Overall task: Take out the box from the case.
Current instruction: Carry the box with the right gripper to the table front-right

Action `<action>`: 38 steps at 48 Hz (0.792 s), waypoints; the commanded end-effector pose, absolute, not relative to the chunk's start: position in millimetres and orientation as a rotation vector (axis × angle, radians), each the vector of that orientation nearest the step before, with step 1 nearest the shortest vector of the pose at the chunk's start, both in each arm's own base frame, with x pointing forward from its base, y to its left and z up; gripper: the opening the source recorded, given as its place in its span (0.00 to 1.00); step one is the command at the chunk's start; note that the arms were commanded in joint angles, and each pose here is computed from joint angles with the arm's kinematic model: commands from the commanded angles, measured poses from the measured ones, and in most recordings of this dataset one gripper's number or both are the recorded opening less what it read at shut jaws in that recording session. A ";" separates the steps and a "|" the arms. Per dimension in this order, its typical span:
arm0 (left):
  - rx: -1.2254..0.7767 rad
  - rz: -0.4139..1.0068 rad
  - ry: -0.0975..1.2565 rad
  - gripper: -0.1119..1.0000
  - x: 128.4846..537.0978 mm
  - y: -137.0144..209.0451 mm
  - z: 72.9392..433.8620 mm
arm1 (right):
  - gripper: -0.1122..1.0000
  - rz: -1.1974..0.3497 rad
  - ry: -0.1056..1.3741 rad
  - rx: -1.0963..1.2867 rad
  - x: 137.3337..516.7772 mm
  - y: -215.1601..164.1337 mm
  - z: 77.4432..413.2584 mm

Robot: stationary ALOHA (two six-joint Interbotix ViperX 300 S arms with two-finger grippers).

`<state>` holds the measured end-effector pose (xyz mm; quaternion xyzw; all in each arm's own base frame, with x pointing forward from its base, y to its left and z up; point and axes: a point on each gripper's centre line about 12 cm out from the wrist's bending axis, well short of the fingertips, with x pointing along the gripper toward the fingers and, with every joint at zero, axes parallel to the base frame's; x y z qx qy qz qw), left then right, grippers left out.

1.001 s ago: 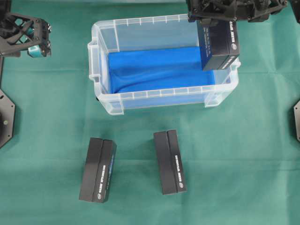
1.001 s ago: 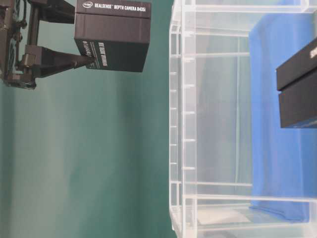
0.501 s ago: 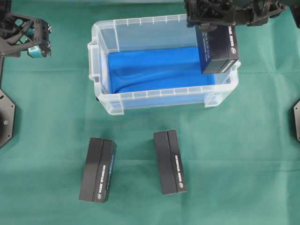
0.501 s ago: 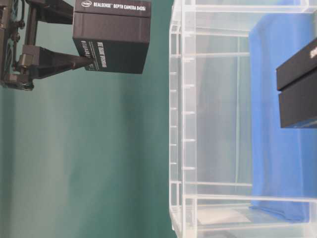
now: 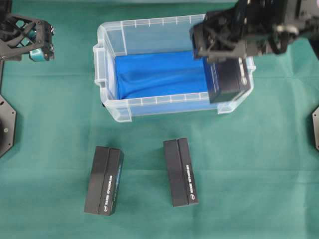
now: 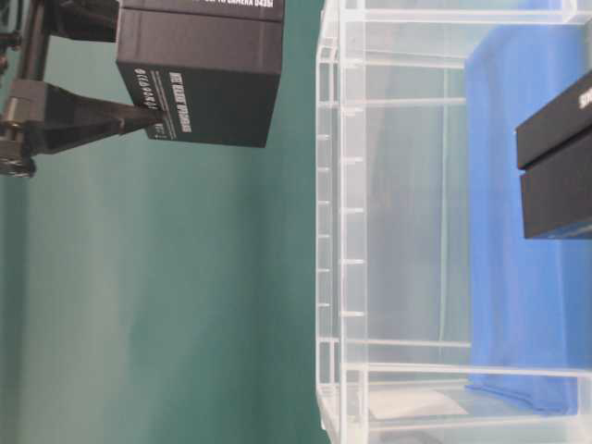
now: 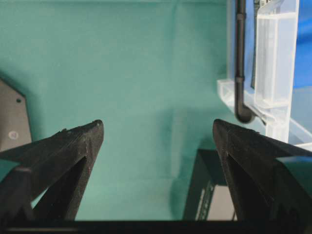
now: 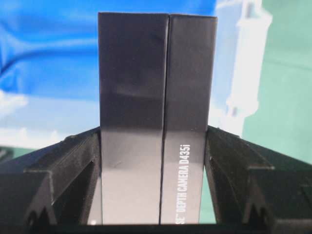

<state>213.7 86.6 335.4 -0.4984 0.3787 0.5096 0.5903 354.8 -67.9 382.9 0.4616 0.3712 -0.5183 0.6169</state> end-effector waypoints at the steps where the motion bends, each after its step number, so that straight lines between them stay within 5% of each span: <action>1: -1.165 1.170 0.858 0.96 213.3 86.1 342.2 | 0.68 -1.151 0.803 1.075 347.4 -55.0 405.0; 38: -1.165 1.174 0.862 0.96 213.2 86.5 341.3 | 0.68 -1.178 0.843 1.142 326.3 77.4 401.7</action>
